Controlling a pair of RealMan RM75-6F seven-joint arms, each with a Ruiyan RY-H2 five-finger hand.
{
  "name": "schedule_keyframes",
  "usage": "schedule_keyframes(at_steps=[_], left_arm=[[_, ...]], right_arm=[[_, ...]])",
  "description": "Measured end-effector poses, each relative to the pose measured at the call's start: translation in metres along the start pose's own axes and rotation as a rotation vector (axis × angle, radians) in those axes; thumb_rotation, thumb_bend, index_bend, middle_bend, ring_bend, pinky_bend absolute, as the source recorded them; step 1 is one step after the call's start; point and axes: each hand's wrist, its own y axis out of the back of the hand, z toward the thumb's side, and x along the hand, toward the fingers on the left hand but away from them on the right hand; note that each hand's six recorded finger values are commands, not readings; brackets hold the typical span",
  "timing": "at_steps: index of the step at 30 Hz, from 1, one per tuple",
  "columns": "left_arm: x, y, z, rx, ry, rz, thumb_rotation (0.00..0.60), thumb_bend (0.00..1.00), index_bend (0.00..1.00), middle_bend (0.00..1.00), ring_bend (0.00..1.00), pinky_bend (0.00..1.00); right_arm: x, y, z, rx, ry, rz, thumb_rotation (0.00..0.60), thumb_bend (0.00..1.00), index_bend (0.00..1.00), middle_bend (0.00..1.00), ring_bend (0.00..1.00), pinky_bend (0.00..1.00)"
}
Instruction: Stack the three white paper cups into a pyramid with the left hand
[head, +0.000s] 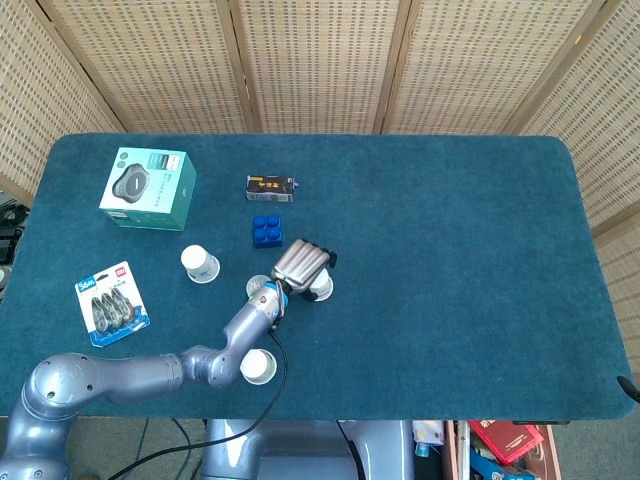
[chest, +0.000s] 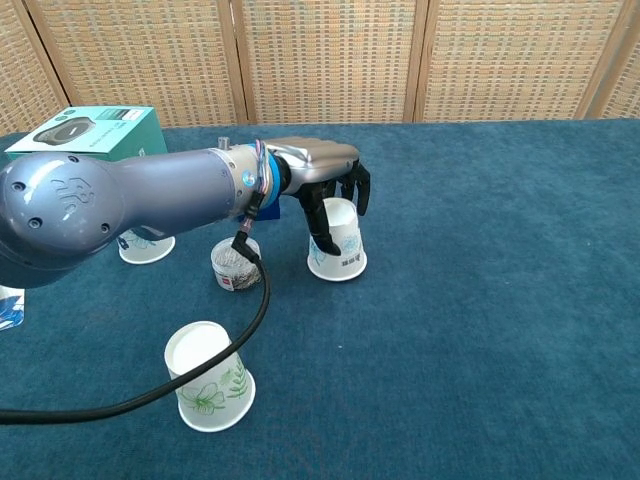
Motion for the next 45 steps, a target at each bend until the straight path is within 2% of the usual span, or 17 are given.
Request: schedule_keyframes(at_steps=[5, 12, 18, 23, 26, 33, 39, 45], left_arm=[[-0.007, 0.013, -0.002, -0.017, -0.007, 0.027, 0.6, 0.19, 0.4, 0.45, 0.42, 0.38], [-0.036, 0.05, -0.016, -0.039, -0.027, 0.088, 0.6, 0.19, 0.4, 0.45, 0.42, 0.38], [-0.079, 0.077, -0.055, -0.029, -0.018, 0.118, 0.6, 0.19, 0.4, 0.45, 0.42, 0.38], [-0.125, 0.08, -0.088, -0.006, -0.003, 0.095, 0.6, 0.19, 0.41, 0.45, 0.42, 0.38], [-0.152, 0.073, -0.103, 0.004, -0.001, 0.07, 0.6, 0.19, 0.41, 0.45, 0.42, 0.38], [-0.198, 0.031, -0.114, -0.031, -0.031, -0.024, 0.6, 0.19, 0.41, 0.45, 0.42, 0.38], [-0.218, -0.004, -0.113, -0.041, -0.066, -0.082, 0.6, 0.19, 0.41, 0.45, 0.42, 0.38], [-0.225, -0.036, -0.109, -0.036, -0.098, -0.128, 0.6, 0.19, 0.41, 0.45, 0.42, 0.38]], right_arm=[[0.002, 0.0, 0.003, 0.001, 0.014, -0.001, 0.6, 0.0, 0.0, 0.0, 0.0, 0.0], [0.005, 0.0, 0.008, 0.006, 0.032, -0.005, 0.6, 0.0, 0.0, 0.0, 0.0, 0.0], [0.009, -0.001, 0.013, 0.009, 0.048, -0.004, 0.6, 0.0, 0.0, 0.0, 0.0, 0.0], [0.01, -0.003, 0.016, 0.015, 0.053, -0.001, 0.6, 0.0, 0.0, 0.0, 0.0, 0.0], [0.01, -0.004, 0.018, 0.017, 0.059, 0.001, 0.6, 0.0, 0.0, 0.0, 0.0, 0.0], [0.01, -0.002, 0.018, 0.013, 0.06, -0.003, 0.6, 0.0, 0.0, 0.0, 0.0, 0.0], [0.012, -0.001, 0.019, 0.013, 0.064, -0.004, 0.6, 0.0, 0.0, 0.0, 0.0, 0.0], [0.012, 0.0, 0.018, 0.01, 0.061, -0.008, 0.6, 0.0, 0.0, 0.0, 0.0, 0.0]])
